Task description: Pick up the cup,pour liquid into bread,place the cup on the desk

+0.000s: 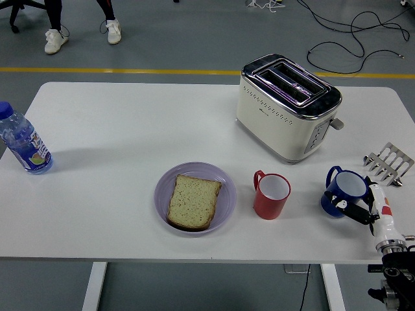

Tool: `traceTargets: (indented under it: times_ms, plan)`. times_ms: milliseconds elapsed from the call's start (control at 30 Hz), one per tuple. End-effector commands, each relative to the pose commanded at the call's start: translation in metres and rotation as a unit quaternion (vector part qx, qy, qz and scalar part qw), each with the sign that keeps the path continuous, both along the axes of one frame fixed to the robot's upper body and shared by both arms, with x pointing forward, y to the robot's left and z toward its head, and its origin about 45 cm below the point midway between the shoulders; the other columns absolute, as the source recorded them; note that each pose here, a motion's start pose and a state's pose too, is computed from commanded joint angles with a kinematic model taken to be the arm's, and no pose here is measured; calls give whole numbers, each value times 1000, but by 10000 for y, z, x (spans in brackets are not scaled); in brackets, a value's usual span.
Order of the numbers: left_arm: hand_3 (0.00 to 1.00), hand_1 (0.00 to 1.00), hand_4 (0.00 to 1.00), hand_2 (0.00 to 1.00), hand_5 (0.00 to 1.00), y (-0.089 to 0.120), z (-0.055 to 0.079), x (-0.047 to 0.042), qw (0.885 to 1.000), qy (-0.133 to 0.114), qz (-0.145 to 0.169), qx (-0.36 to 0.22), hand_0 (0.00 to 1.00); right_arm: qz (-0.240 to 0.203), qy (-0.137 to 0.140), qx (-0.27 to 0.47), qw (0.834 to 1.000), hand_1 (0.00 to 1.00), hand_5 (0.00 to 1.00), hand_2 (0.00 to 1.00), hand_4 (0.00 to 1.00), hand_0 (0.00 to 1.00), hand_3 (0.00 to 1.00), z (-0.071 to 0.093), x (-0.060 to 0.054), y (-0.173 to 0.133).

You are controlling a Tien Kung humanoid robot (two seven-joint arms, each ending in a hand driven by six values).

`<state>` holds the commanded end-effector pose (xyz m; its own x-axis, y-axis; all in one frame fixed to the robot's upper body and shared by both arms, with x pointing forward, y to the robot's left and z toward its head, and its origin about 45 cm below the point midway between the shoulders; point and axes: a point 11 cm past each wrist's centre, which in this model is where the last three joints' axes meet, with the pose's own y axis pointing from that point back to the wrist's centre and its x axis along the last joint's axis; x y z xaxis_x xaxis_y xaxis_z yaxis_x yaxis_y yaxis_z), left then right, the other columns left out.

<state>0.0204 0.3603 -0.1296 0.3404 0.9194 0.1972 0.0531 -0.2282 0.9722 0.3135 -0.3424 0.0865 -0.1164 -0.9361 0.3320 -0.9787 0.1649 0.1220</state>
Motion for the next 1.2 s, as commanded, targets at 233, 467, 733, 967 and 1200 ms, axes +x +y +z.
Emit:
traceTargets:
  times_ms: [233, 467, 733, 967, 1200]
  plan:
    - [608, 694, 341, 717, 934, -3, -1, -2, 1000, 0, -1, 0, 656, 4, -3, -2, 1000, 679, 76, 891, 951, 689, 988, 13, -7, 1]
    - [609, 695, 341, 717, 938, -5, -1, 3, 1000, 0, -2, -1, 655, 13, 8, -13, 1000, 685, 56, 891, 949, 694, 985, -23, -26, 10]
    - [609, 695, 340, 717, 937, -7, -2, -5, 1000, 1, -3, -1, 655, 18, 4, -22, 1000, 701, 32, 902, 951, 715, 995, -16, -30, 32]
    - [609, 695, 340, 717, 937, -6, -2, -15, 1000, 2, -4, -1, 655, 20, 0, -23, 1000, 762, 13, 943, 956, 786, 998, -2, -31, 41]
    - [609, 695, 340, 717, 937, -2, -1, -10, 1000, 2, -5, -1, 655, 22, -7, -19, 1000, 802, 4, 959, 952, 830, 998, 53, -16, 59]
